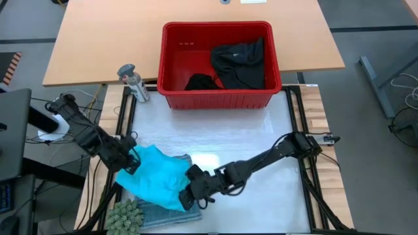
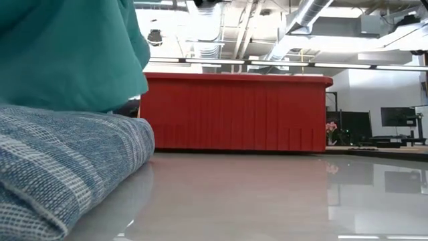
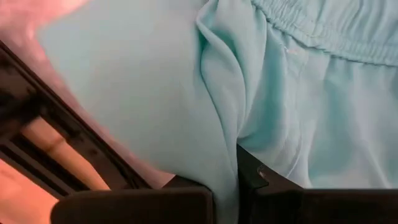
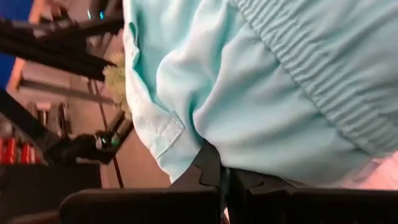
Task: Fold Laundry from Bin
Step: Stack the light blue shorts on top of the folded patterned blue shirt
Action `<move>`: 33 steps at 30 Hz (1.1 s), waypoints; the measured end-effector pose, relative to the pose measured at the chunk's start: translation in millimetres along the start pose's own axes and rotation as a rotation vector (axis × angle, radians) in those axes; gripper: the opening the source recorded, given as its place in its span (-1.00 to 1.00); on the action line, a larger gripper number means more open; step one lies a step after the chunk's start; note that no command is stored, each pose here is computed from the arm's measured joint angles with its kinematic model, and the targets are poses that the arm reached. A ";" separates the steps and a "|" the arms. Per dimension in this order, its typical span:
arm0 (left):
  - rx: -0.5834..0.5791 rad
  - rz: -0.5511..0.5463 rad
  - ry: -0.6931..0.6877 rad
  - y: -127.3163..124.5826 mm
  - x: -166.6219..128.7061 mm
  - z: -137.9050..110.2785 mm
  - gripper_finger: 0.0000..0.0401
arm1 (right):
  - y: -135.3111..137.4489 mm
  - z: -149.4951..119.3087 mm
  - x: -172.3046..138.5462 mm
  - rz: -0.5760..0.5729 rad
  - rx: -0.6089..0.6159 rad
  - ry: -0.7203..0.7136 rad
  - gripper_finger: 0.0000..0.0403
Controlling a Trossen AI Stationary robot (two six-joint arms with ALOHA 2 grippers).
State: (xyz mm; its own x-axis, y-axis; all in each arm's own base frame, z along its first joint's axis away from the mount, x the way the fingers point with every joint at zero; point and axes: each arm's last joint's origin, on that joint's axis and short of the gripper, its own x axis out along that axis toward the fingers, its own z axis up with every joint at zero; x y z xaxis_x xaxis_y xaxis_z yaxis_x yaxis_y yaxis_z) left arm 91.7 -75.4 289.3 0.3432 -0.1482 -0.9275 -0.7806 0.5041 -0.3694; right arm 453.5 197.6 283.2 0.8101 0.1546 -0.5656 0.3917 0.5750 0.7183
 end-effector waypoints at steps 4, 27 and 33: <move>0.030 -0.015 -0.033 -4.3 1.9 9.1 -1.00 | 10.2 -16.1 -4.3 0.026 0.035 -0.049 -0.89; 0.358 0.044 -0.034 -26.5 26.9 48.0 -0.92 | 12.8 -50.2 71.5 0.076 -0.032 -0.033 -0.79; 0.343 0.028 -0.056 -21.1 20.1 47.1 -0.60 | 11.4 -55.0 67.9 0.037 -0.081 0.003 -0.28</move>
State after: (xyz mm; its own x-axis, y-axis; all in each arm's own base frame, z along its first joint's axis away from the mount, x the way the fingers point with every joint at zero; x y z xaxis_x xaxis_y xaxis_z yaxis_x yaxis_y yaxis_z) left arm 139.6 -49.0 281.2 0.3595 -0.0885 -0.9289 -0.5725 0.7652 -0.2944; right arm 489.0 258.8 230.7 0.8223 0.1792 -0.5401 0.3246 0.6319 0.7038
